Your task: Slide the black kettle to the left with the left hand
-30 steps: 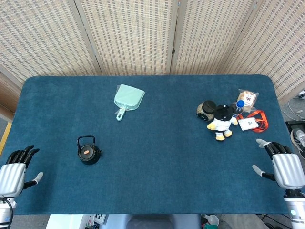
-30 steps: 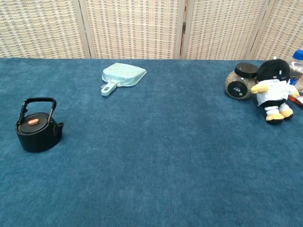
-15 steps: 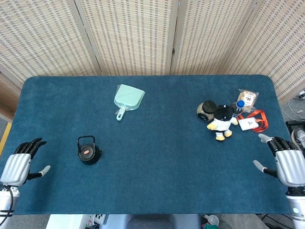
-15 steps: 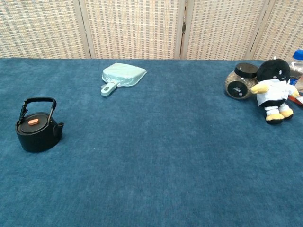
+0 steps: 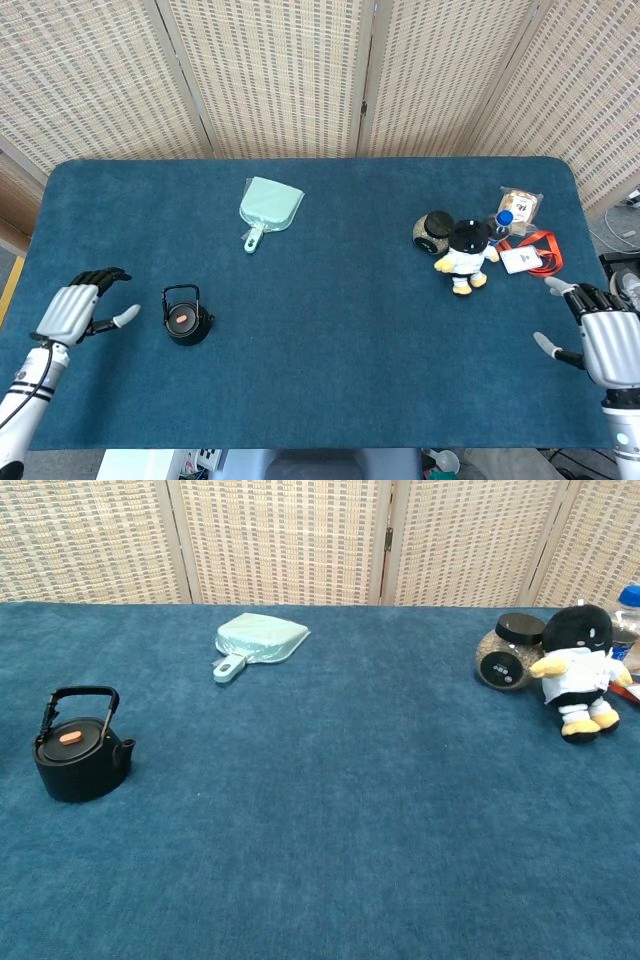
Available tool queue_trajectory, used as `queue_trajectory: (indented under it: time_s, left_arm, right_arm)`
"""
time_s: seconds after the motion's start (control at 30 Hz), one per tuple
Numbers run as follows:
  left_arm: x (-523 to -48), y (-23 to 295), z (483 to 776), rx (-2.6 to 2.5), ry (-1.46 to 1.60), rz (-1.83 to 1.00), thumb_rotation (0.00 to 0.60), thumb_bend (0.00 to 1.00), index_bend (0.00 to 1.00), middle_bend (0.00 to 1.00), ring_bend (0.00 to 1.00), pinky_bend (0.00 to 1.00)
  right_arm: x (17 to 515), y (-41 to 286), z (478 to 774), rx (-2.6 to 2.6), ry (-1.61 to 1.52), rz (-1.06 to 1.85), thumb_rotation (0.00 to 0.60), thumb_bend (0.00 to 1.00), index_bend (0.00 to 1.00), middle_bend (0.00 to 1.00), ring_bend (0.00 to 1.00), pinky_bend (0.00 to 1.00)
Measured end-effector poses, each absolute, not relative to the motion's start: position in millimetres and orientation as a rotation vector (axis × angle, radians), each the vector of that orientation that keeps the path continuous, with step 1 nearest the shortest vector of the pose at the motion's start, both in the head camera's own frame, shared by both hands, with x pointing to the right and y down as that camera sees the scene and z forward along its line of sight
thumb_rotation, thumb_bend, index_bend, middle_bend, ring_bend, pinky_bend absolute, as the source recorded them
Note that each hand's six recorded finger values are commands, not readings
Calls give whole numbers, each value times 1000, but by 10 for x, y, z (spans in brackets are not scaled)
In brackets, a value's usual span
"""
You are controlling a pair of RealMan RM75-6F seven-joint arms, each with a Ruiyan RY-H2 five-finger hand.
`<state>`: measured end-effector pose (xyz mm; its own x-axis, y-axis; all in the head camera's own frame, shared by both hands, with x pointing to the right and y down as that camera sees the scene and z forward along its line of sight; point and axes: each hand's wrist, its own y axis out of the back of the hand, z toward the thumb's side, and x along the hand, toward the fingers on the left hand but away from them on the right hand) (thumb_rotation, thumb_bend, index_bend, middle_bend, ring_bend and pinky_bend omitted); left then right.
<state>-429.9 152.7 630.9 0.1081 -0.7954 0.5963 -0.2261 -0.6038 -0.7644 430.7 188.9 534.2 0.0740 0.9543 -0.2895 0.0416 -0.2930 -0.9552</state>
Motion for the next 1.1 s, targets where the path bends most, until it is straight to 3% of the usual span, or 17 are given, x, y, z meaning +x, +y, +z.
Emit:
queue_trajectory:
  time_s: [0.13,0.57,1.1]
  left_arm:
    - [-4263,1401,6444,-1924,976,-1567,0,106,228,203,160,109]
    - [-4082,1090,6878,-1982,883,-1699,0,96,280,284,160,87]
    - [-3854,1081,7126,-2008,736,-1731,0,96,306,348,185,76]
  right_arm:
    - [4327,1901,5361,-1497,-1037,1366,600,114,248,365,272,336]
    - [4378,1956,5410,-1497,-1038,1402,600,114,248,365,272,336]
    - [4412,1947,5465,-1507,-1028,1417,600,115,248,365,272,336]
